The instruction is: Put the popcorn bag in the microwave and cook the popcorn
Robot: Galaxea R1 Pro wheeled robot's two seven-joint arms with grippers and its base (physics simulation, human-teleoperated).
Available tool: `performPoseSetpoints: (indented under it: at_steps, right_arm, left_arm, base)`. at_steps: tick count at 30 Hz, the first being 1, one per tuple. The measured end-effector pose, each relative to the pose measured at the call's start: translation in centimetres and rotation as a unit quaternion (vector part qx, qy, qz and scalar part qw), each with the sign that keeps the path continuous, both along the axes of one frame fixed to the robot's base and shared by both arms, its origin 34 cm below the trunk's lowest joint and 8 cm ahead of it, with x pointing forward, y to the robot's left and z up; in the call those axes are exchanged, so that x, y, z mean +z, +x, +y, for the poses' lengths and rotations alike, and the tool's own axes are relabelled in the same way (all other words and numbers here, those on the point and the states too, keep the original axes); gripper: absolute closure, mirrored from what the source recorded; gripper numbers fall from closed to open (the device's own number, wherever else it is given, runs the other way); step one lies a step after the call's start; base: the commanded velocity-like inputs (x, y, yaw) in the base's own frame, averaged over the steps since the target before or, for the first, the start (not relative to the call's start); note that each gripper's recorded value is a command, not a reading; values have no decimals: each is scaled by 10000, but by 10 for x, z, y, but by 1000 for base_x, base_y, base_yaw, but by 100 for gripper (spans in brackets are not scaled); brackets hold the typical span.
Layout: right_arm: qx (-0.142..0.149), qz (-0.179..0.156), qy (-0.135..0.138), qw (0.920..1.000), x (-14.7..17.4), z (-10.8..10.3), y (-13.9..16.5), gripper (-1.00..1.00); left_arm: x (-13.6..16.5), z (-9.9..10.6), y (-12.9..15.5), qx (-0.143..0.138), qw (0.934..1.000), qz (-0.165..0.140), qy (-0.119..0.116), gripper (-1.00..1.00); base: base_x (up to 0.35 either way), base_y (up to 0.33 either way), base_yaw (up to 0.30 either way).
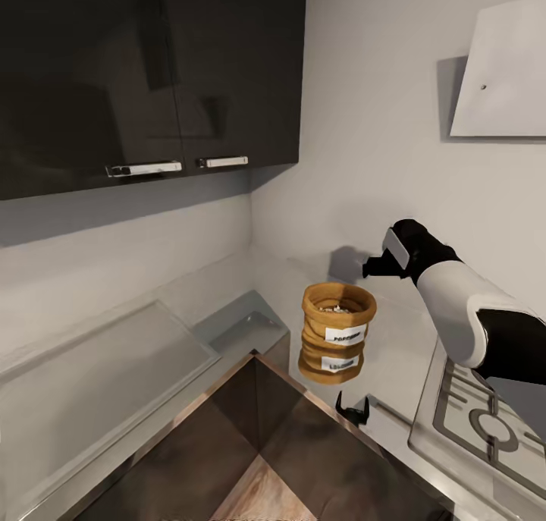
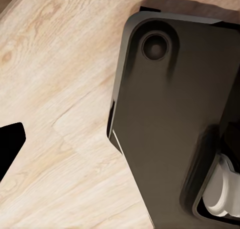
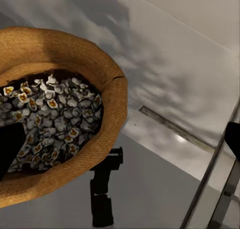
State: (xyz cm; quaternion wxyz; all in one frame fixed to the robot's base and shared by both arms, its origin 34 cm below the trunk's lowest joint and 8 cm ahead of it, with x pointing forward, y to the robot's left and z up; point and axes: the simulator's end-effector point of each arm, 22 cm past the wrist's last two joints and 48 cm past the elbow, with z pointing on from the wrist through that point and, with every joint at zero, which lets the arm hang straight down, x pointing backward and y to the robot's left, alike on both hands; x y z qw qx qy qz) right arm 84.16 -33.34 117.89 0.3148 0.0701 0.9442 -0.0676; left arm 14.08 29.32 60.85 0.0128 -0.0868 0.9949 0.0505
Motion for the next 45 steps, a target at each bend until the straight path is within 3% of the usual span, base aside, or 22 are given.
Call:
performPoseSetpoints:
  at_steps: [14,23,28,45]
  right_arm:
    - [35,668,53,9977,-59,4,-16,-100]
    - [31,723,81,9973,-64,5,-17,-100]
    - [-5,718,281,9970,-66,9,-17,-100]
    - [18,1089,390,9933,-93,16,-33,-100]
  left_arm:
    - [0,-1,-9,-1,9999,113,-4,-100]
    - [-1,-1,-12,0,9999,154,-11,-100]
    - [-1,-1,-11,1,9999,152,-10,-100]
    - [-1,-1,-10,-6,9999,136,-6,-100]
  base:
    - [1,0,0]
    - [205,-48,0]
    - [188,-69,0]
    - [13,-2,0]
